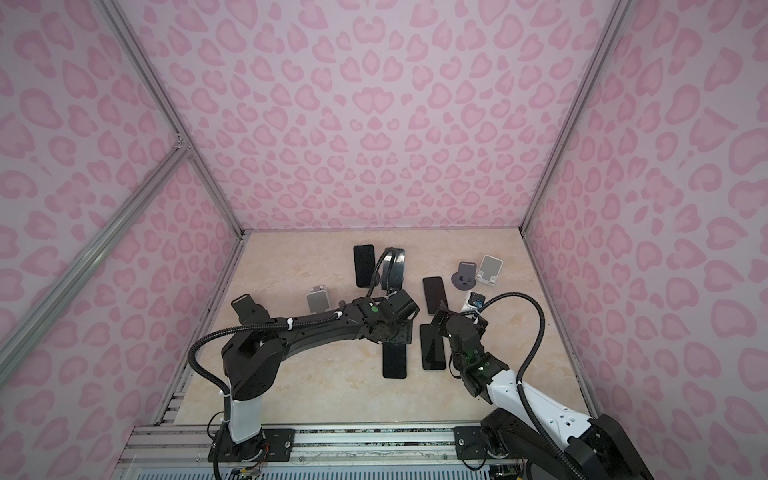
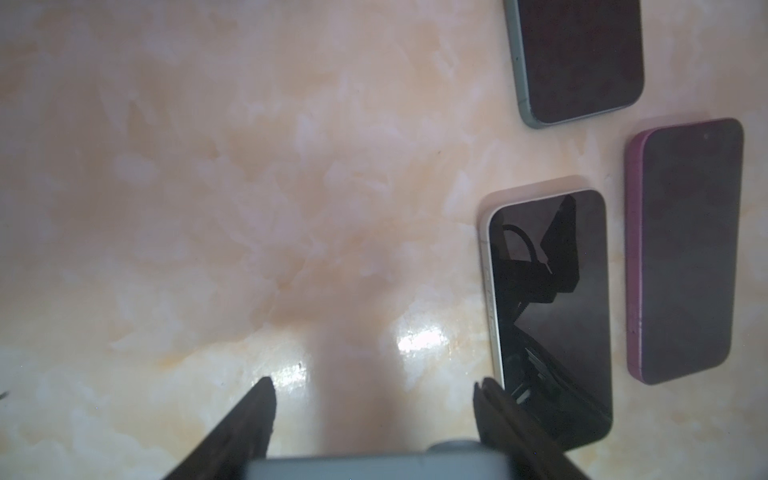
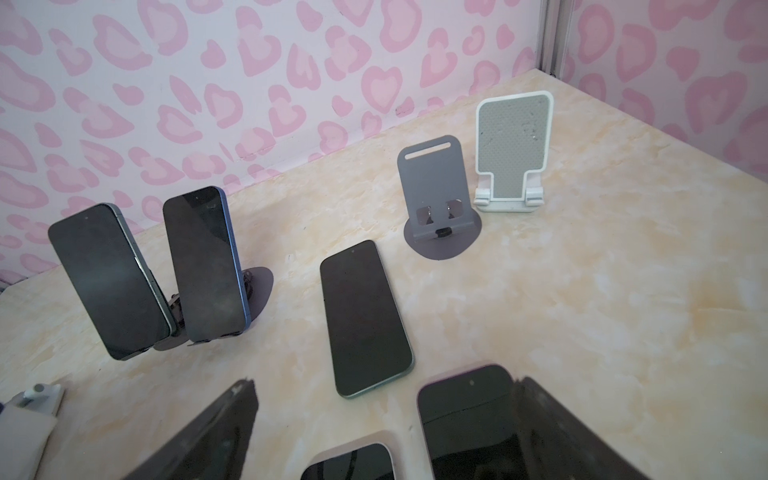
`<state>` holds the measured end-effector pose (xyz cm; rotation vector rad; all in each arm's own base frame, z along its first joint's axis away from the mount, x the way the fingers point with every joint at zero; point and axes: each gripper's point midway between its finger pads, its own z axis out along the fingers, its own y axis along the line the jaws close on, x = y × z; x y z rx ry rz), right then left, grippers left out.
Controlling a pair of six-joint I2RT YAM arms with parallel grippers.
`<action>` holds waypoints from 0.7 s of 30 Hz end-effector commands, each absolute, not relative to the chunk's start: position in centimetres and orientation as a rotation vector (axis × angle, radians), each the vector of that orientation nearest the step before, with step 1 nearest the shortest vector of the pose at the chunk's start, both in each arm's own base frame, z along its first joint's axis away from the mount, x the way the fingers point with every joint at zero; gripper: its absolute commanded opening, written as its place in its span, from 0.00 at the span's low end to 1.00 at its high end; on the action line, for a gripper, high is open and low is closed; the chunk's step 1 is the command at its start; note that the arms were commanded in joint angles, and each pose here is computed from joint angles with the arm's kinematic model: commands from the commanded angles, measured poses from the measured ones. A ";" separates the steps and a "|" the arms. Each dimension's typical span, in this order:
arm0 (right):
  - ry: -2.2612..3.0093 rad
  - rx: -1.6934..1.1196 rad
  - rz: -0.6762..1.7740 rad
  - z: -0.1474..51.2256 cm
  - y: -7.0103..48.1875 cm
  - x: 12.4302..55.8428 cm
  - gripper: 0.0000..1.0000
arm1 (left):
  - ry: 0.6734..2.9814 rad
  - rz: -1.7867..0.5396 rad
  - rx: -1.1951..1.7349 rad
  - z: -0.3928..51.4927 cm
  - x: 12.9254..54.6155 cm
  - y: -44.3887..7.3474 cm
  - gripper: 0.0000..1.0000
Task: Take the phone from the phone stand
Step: 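Carry the held phone with the left gripper toward the flat phones nearer the robot, then lower the held phone flat beside the other flat phones with the left gripper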
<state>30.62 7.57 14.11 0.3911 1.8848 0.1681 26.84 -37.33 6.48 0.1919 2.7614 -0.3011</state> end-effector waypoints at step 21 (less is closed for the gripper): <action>1.881 0.421 0.186 13.9 7.2 30.4 0.98 | 2.793 -0.185 0.108 2.3 28.3 -38.4 0.39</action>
